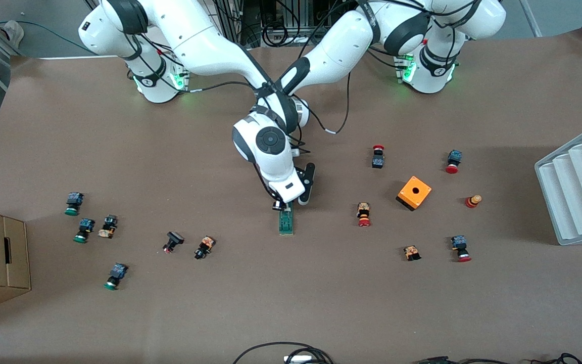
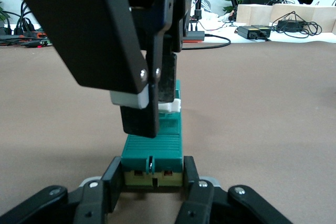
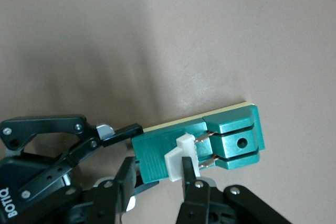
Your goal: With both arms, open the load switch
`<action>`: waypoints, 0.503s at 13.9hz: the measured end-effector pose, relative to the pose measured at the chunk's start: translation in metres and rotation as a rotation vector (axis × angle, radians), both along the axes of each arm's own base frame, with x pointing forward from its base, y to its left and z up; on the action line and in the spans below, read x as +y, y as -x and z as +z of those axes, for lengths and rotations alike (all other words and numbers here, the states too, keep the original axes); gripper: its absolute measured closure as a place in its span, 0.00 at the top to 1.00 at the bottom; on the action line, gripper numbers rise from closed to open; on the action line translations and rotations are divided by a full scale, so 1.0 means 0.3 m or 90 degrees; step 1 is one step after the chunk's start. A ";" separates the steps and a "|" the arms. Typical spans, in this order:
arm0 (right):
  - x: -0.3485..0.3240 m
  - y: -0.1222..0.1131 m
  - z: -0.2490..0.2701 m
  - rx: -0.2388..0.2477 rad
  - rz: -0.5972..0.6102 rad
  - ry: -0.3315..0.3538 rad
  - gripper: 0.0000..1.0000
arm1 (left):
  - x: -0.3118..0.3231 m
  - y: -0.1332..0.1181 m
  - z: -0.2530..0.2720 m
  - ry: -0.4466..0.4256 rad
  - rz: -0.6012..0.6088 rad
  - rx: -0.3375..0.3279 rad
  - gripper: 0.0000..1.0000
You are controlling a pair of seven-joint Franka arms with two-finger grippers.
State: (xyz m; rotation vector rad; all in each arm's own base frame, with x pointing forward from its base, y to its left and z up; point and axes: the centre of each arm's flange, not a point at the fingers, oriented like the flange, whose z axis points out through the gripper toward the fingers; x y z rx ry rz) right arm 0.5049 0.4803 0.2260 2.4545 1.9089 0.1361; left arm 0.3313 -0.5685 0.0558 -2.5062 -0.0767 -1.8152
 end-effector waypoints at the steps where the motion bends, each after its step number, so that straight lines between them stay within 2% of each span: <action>1: -0.001 0.001 -0.002 0.000 0.000 0.000 0.43 | 0.000 0.000 0.000 0.000 0.000 0.000 0.52; 7: 0.002 0.007 -0.013 0.000 0.001 0.001 0.43 | 0.000 0.000 0.000 0.000 0.000 0.000 0.52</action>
